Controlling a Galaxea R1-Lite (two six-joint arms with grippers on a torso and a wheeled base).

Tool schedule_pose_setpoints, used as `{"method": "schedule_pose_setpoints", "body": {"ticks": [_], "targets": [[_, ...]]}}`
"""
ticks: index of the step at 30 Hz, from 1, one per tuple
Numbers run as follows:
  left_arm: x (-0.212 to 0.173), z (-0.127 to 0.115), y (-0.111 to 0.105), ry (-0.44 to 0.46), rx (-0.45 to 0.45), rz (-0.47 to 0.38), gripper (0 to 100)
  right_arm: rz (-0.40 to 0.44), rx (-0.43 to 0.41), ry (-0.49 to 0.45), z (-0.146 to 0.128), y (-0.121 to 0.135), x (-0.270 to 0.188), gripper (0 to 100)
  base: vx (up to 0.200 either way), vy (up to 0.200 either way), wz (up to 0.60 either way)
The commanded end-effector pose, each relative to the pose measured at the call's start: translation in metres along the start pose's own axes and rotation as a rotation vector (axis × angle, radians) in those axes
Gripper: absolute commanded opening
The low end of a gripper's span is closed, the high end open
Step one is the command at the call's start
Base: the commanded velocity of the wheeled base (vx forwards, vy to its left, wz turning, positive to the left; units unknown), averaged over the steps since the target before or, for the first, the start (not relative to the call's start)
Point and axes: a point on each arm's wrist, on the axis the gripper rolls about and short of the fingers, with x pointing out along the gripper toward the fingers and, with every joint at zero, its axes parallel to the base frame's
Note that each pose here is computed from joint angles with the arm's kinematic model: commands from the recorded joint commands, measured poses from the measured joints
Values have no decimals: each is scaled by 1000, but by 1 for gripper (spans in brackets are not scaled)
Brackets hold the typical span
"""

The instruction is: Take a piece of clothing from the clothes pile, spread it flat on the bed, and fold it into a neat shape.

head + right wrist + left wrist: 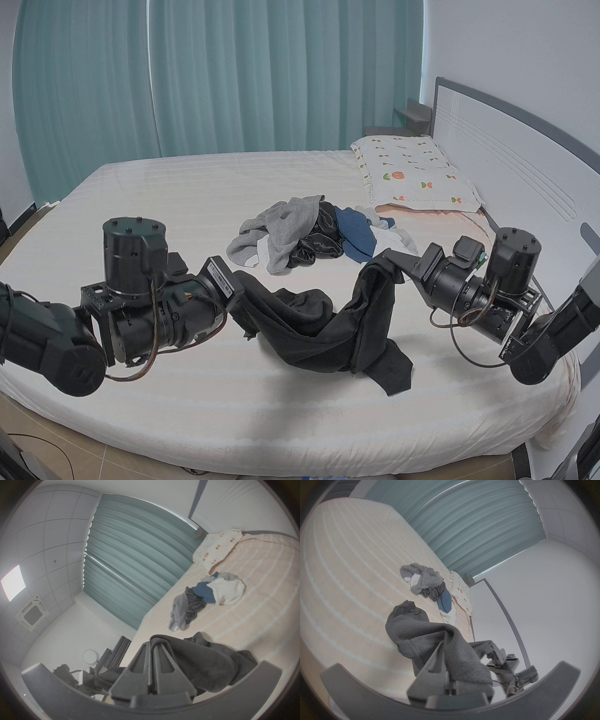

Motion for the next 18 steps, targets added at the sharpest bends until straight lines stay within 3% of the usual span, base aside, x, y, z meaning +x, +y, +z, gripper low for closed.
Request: {"method": "schedule_pose_setpoints", "body": {"ticks": [1, 5, 14, 18], "targets": [[-5, -10, 15, 21, -18, -6, 0, -54, 13, 23, -13, -15, 5, 0, 0, 0, 0], [-9, -12, 20, 25, -19, 0, 0, -50, 14, 55, -22, -11, 0, 0, 0, 0, 0], [-9, -11, 23, 19, -24, 10, 0, -41, 9, 47, -24, -4, -4, 0, -200, 0, 0], [-8, -11, 24, 18, -25, 14, 0, -41, 9, 47, -24, -4, -4, 0, 0, 0, 0]]}}
